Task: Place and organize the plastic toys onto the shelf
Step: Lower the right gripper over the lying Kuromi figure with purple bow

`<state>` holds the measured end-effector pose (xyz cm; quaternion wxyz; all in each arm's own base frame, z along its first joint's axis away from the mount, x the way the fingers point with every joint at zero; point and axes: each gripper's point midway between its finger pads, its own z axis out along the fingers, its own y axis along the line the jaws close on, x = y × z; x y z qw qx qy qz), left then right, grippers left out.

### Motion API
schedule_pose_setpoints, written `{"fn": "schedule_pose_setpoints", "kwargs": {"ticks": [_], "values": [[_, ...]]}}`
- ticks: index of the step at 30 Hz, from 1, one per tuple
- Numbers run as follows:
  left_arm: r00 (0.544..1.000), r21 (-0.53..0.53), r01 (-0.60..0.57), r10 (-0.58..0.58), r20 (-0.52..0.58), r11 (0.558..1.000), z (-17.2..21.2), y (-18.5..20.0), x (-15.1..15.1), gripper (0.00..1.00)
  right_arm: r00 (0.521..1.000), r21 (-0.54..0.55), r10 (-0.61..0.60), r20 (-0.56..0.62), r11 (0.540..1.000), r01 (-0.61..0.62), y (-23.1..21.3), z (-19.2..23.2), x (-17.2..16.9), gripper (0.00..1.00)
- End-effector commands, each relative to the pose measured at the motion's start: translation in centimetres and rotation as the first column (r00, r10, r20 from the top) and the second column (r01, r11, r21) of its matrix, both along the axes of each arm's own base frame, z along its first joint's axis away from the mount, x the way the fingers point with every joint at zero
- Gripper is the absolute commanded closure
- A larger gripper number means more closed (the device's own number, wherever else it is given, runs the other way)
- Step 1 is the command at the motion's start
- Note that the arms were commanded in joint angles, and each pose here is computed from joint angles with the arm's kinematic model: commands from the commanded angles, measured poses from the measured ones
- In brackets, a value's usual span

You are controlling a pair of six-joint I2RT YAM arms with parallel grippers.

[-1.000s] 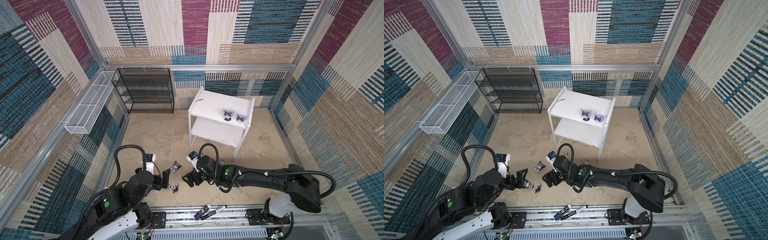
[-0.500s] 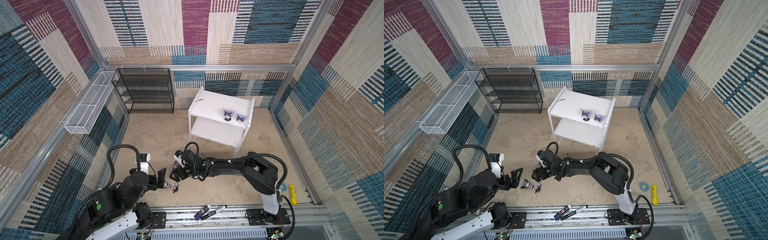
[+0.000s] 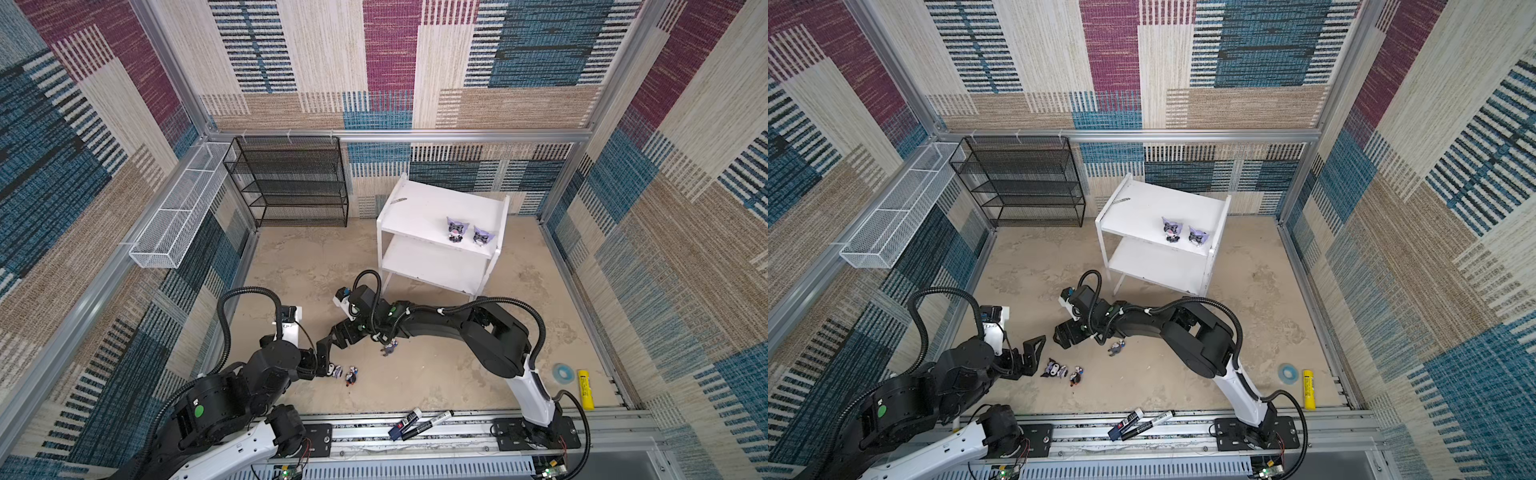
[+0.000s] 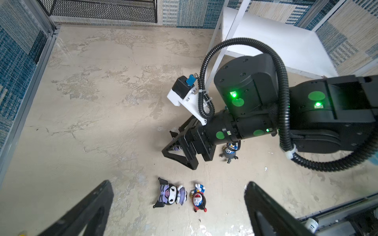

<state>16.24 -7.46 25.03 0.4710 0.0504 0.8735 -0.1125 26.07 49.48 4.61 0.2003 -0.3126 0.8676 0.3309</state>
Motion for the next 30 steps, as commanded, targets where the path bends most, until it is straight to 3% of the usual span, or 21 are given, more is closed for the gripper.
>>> {"fn": "schedule_pose_setpoints", "kwargs": {"ticks": [1,9,16,25,30], "values": [[0.999,0.010,-0.003,0.002,0.035,1.000,0.3,0.2,0.3,0.01,0.999,-0.038,-0.002,0.038,0.999,0.003,-1.5,-0.3,-0.2,0.08],[0.999,-0.001,0.012,-0.012,0.046,1.000,0.0,-0.5,0.6,0.01,0.991,-0.056,0.076,0.108,0.996,-0.070,-3.2,-0.8,-1.7,0.10],[0.999,-0.002,0.024,-0.024,0.033,1.000,-0.5,-1.0,0.6,0.01,0.966,-0.119,0.130,0.223,0.987,-0.105,-3.3,-1.6,-0.8,0.13],[0.999,-0.011,0.018,-0.017,0.043,1.000,-0.5,-0.8,0.6,0.01,0.936,-0.126,0.205,0.286,0.976,-0.176,-3.1,-2.1,-1.0,0.36],[0.999,-0.006,0.017,-0.017,0.045,1.000,-0.6,-0.8,0.7,0.01,0.917,-0.111,0.236,0.322,0.971,-0.211,-2.7,-1.8,-1.3,0.40]]}}
